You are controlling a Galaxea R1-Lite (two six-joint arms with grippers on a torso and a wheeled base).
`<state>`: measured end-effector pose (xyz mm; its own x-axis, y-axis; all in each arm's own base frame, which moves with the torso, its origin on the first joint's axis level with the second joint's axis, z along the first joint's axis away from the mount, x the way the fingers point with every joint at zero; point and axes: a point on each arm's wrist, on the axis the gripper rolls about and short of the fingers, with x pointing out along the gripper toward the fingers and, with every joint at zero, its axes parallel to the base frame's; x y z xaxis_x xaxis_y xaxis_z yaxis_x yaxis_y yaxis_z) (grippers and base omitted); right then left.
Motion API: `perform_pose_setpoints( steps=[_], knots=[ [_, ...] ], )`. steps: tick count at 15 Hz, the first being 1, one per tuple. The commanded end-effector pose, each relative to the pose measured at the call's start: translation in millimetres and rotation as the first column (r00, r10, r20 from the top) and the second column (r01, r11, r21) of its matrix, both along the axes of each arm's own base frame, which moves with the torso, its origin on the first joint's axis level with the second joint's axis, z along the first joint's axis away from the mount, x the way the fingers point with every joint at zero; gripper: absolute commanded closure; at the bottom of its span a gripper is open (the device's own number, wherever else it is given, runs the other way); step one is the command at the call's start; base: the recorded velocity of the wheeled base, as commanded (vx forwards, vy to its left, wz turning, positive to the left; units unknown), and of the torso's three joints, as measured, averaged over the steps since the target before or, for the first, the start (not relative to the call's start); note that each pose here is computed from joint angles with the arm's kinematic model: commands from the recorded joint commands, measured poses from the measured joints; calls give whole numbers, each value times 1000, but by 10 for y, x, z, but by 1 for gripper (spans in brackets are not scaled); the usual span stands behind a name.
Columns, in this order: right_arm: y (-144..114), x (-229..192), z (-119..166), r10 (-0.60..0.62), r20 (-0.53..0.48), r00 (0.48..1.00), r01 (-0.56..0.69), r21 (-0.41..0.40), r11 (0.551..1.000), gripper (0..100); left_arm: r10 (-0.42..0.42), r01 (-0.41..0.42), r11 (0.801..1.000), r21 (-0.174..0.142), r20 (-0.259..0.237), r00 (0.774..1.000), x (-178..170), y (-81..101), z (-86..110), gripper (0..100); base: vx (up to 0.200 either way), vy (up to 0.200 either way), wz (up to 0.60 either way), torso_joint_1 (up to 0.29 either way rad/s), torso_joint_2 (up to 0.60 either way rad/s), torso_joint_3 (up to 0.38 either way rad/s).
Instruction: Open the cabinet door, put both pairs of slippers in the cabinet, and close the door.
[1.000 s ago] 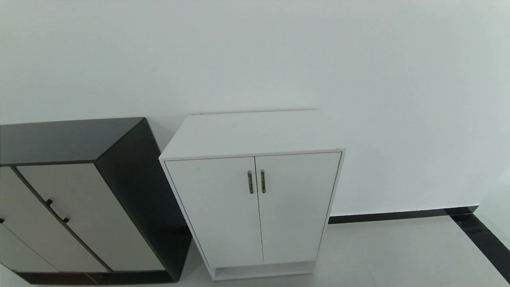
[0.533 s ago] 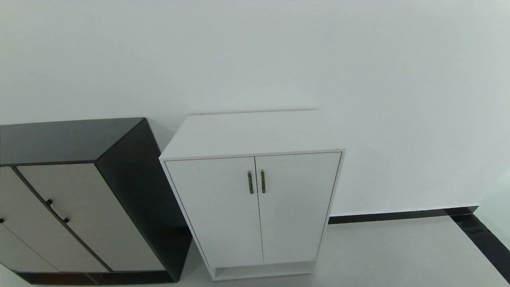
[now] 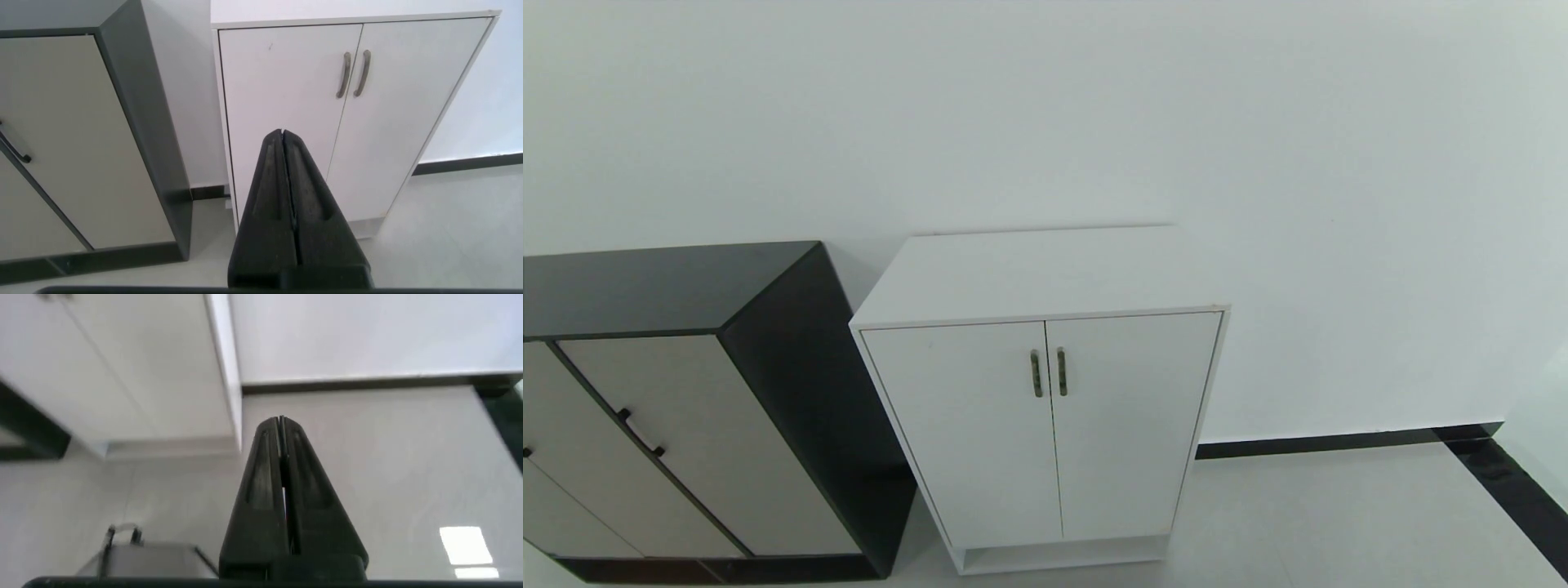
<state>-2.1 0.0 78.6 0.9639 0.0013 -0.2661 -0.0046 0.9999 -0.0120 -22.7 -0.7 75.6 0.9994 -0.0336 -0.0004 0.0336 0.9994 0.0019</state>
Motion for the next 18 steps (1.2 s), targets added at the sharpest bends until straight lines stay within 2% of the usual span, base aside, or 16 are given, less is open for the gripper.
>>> perform_pose_setpoints(
  steps=[1, 4, 18],
  knots=[
    [4, -127, -13, -26, 163, 986, 26, 1, 1000, 100, 0, 0, 1000, 0, 0, 1000, 0, 0, 0, 100, 0, 0, 0, 0, 0, 0],
    [2, -206, -31, -7, 265, 964, 7, 0, 1000, 100, 0, 0, 1000, 0, 0, 1000, 0, 0, 0, 100, 0, 0, 0, 0, 0, 0],
    [2, -207, -33, -2, 265, 964, 1, 4, 1000, 100, 1, -1, 1000, 1, 0, 1000, 0, 0, 0, 100, 0, 0, 0, 0, 0, 0]
  ],
)
